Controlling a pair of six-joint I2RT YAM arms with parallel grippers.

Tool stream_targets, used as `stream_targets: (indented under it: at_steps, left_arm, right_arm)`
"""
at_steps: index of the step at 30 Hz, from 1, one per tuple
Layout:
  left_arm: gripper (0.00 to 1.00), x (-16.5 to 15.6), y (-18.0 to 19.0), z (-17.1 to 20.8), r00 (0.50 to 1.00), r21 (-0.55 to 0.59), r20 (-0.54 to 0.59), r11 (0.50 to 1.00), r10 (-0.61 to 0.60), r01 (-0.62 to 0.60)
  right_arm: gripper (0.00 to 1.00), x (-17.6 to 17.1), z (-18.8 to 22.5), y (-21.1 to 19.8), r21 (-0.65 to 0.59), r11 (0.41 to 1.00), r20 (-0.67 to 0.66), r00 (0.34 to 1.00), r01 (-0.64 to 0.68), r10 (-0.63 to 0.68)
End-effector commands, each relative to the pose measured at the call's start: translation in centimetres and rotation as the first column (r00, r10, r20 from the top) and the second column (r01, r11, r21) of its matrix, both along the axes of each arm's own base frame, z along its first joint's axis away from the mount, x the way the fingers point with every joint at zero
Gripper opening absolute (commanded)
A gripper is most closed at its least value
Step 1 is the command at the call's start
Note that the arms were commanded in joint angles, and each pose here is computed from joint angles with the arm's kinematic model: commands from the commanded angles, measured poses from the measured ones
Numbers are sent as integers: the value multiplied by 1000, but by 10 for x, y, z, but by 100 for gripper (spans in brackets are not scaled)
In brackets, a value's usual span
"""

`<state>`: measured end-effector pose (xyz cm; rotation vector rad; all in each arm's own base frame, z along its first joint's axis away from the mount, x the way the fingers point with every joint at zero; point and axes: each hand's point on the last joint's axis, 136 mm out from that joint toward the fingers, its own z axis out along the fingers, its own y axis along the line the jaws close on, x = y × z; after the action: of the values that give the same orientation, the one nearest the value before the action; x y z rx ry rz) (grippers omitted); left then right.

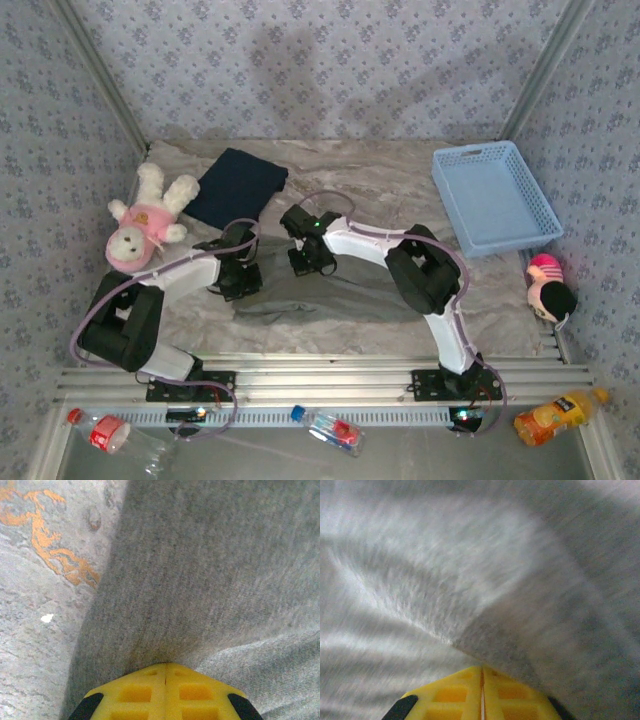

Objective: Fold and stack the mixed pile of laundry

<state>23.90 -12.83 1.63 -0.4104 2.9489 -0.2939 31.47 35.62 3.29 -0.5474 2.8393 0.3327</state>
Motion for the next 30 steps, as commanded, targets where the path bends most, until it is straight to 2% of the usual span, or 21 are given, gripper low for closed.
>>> stream_targets:
  at_steps: [1,7,11,15,19,22,24,30]
  left_arm:
    - [6,-32,22,-32,994,106,-114,994,-1,13]
    - [6,-41,28,-36,990,127,-142,991,-12,30]
    - [9,-25,15,-11,994,82,-105,996,-33,42]
    - [17,10,-11,36,999,-15,17,999,-51,51]
    - [22,43,-30,65,991,-77,124,995,-50,59]
    - [21,62,-34,58,989,-60,137,996,-53,62]
    - [19,72,-34,44,991,-30,116,997,-63,67]
    - [15,90,-26,7,997,43,42,997,-65,63]
  right_arm:
    - [10,54,12,-29,-66,987,152,980,143,-132]
    - [11,89,10,-56,-52,972,147,964,229,-219]
    - [12,91,41,-58,-10,978,183,962,210,-204]
    - [15,61,77,-65,16,984,199,964,177,-177]
    - [17,14,82,-87,44,978,136,969,204,-208]
    - [19,-4,67,-101,111,961,67,963,252,-260]
    - [19,-13,47,-122,77,950,26,952,303,-306]
    - [20,3,30,-186,37,887,46,886,461,-462]
